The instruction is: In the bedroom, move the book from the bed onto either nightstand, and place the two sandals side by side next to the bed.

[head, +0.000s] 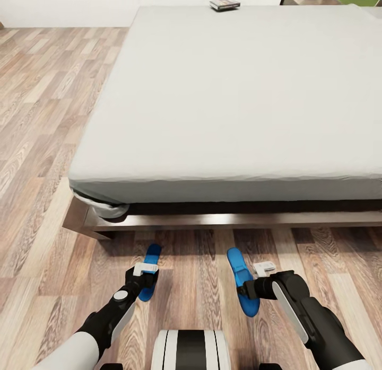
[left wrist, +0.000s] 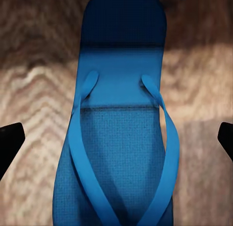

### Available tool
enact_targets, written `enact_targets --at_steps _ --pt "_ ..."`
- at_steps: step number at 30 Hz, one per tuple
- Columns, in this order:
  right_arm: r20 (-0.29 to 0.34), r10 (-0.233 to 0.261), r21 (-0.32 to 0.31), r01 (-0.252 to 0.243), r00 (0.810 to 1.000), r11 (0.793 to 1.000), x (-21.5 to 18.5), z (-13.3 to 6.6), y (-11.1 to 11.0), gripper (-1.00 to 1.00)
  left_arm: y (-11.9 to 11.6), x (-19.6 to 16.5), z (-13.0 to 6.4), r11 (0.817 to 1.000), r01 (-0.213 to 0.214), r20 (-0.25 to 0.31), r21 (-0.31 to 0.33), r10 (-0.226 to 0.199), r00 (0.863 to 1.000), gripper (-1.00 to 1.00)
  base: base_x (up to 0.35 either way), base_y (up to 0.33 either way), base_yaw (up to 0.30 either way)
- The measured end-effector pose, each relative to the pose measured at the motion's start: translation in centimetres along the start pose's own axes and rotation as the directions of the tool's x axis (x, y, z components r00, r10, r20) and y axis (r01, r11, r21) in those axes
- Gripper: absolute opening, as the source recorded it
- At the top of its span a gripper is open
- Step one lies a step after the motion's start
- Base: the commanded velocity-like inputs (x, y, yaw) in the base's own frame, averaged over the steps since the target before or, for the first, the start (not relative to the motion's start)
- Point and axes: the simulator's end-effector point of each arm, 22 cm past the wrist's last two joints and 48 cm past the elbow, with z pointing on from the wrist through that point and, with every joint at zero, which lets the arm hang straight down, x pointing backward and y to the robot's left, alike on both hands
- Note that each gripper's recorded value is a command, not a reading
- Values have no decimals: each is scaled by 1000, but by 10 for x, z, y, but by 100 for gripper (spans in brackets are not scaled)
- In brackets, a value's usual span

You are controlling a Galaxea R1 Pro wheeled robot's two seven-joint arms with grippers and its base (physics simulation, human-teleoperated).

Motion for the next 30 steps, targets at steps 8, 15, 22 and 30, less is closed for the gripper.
enact_targets --at_steps 8,15,22,30 --pt "-1 1 1 -1 1000 1000 0 0 0 -100 0 -2 0 1000 2 5 0 -2 1000 100 0 0 0" --pt "-3 5 1 -5 1000 1000 1 1 -1 -100 -2 -4 0 1000 5 10 2 -6 1000 100 0 0 0" --pt "-7 8 1 -8 1000 1000 2 2 -2 -100 6 -13 -1 999 4 28 -53 -3 1000 100 0 0 0" --pt "-6 8 0 -8 1000 1000 2 1 -1 -100 7 -37 -2 998 11 78 -69 -5 997 100 0 0 0"
